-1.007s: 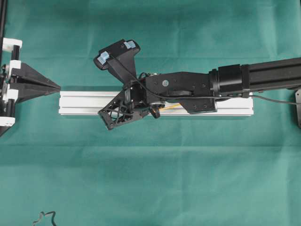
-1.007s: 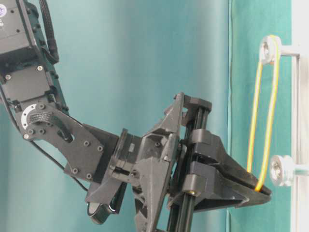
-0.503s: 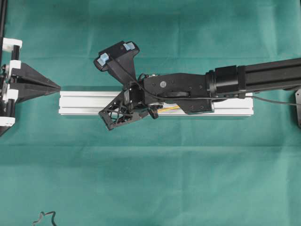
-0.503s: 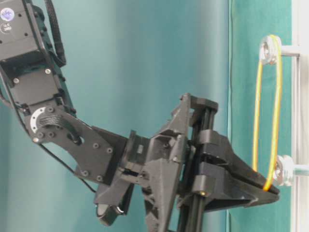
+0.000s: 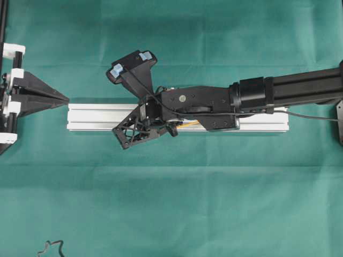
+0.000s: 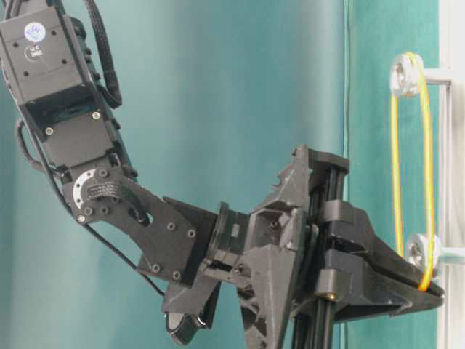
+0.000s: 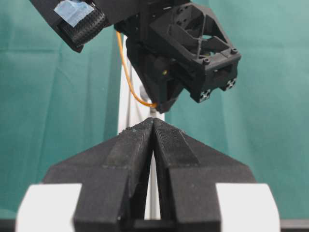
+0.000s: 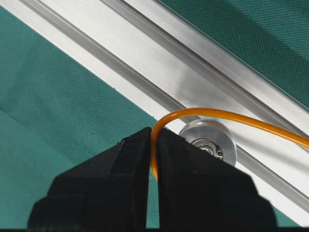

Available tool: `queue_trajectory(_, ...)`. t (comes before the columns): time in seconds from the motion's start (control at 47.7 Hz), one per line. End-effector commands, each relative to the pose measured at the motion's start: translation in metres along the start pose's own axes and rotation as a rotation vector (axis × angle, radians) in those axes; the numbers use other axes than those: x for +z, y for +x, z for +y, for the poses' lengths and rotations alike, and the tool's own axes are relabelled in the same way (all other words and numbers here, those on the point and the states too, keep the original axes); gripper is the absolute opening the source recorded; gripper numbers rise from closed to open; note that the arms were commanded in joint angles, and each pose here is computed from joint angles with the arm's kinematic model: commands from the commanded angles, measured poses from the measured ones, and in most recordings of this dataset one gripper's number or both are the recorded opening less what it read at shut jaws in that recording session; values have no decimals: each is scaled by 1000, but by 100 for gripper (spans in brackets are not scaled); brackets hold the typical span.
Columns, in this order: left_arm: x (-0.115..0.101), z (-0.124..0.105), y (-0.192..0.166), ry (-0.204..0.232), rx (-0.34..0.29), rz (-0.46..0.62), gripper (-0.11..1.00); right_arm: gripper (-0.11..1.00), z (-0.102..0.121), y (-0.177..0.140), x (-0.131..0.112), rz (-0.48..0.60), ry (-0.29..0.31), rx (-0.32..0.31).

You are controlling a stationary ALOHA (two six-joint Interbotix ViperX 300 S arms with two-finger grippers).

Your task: Hook the rubber onto the shaft.

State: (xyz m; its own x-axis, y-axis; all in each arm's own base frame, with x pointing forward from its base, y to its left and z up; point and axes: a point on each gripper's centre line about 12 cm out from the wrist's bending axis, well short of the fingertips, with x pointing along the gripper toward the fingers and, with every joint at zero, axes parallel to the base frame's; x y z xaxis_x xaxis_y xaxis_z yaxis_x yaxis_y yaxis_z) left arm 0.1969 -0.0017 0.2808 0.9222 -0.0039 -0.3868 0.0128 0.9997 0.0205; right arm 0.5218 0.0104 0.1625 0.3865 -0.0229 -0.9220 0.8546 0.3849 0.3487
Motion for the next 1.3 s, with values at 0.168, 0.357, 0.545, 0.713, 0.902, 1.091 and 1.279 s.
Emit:
queue_trajectory(0.168, 11, 0, -1, 2, -2, -25, 0, 6, 10, -13, 6, -18, 8, 47)
queue_trajectory(0.357, 11, 0, -1, 2, -2, -25, 0, 6, 10, -13, 6, -15, 10, 45)
queue_trajectory(0.545, 11, 0, -1, 4, -1, -26, 0, 6, 10, -12, -3, -5, -5, 33)
queue_trajectory(0.713, 11, 0, -1, 2, -2, -25, 0, 6, 10, -12, -14, 10, -27, 8)
queue_trajectory(0.902, 11, 0, -1, 4, -1, -25, 0, 6, 10, -12, -21, 21, -38, -10)
queue_trajectory(1.091, 11, 0, -2, 1, -2, -26, 0, 6, 7, -15, -25, 28, -46, -33)
queue_trajectory(1.279, 12, 0, -1, 1, -2, -26, 0, 6, -4, -22, -29, 36, -53, -64)
